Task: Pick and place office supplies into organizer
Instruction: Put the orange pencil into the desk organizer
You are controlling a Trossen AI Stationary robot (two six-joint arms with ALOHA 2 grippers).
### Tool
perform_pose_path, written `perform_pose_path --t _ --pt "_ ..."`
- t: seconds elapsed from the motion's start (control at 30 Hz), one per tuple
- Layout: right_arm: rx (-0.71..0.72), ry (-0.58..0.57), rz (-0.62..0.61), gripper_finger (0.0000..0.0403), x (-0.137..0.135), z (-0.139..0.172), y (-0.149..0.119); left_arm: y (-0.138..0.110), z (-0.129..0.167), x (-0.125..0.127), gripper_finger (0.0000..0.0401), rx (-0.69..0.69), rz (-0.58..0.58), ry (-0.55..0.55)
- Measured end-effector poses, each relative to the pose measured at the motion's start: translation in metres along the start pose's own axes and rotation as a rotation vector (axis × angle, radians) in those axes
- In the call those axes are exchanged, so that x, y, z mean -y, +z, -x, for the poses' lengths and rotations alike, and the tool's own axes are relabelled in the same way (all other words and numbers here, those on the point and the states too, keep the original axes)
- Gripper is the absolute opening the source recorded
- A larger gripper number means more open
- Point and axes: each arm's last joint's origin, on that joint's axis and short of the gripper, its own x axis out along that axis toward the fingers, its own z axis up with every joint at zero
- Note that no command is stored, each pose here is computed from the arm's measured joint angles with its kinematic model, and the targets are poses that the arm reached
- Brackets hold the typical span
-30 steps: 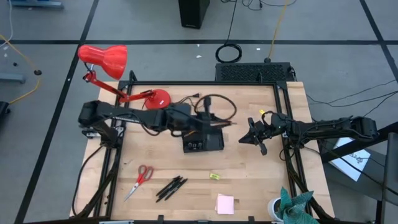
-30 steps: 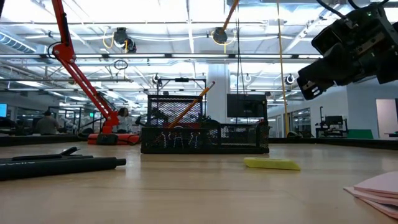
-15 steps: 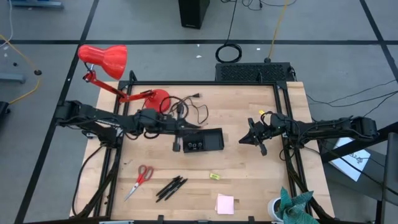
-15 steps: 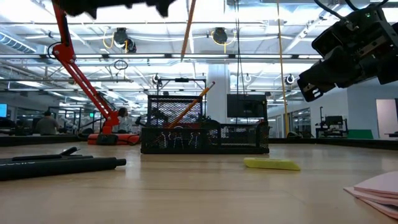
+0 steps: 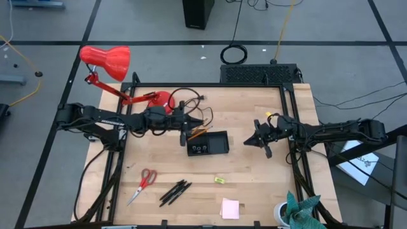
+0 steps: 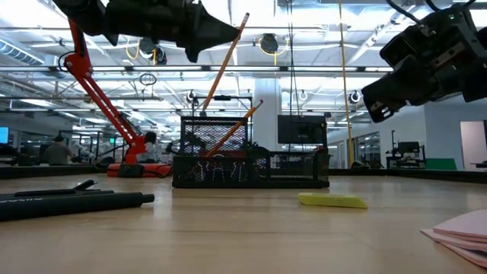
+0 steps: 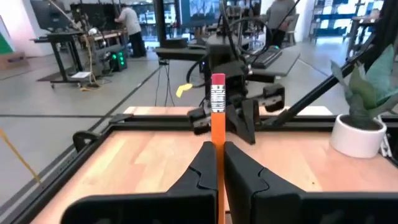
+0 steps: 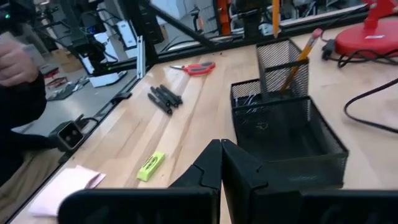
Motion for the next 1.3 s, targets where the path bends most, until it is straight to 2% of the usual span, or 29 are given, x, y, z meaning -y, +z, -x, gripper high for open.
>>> perform_pose_path --t 0.23,0.4,0.53,0.7,0.83,0.93,1.07,1.3 --pt "0.069 0.007 0.013 0.0000 -0.001 0.000 0.007 -0.005 0.000 0.001 0.0016 -0.042 -0.016 0.001" --pt "0.078 0.007 -0.003 0.0000 -0.001 0.000 0.008 -0.022 -0.006 0.003 0.0004 -0.092 -0.029 0.011" --pt "0.082 0.002 -0.004 0.0000 -0.001 0.000 0.008 -0.034 -0.008 0.001 0.0014 -0.064 -0.013 0.001" --pt "0.078 0.000 -0.027 0.0001 -0.002 0.000 0.008 -0.047 -0.010 -0.004 0.0014 -0.108 0.021 0.027" --pt "0.080 0.008 -0.016 0.0003 -0.004 -0.001 0.008 -0.054 -0.016 -0.003 0.0005 -0.106 0.024 0.016" --pt "0.081 0.018 -0.013 0.0003 -0.005 -0.001 0.008 -0.061 -0.021 -0.003 0.0013 -0.095 0.024 0.007" --pt "0.077 0.029 -0.008 0.0004 -0.007 -0.002 0.007 -0.077 -0.028 -0.003 0.0019 -0.120 0.036 0.002" --pt "0.078 0.027 0.031 0.0004 -0.007 -0.002 0.007 -0.097 -0.035 -0.002 0.0005 -0.174 0.064 -0.002"
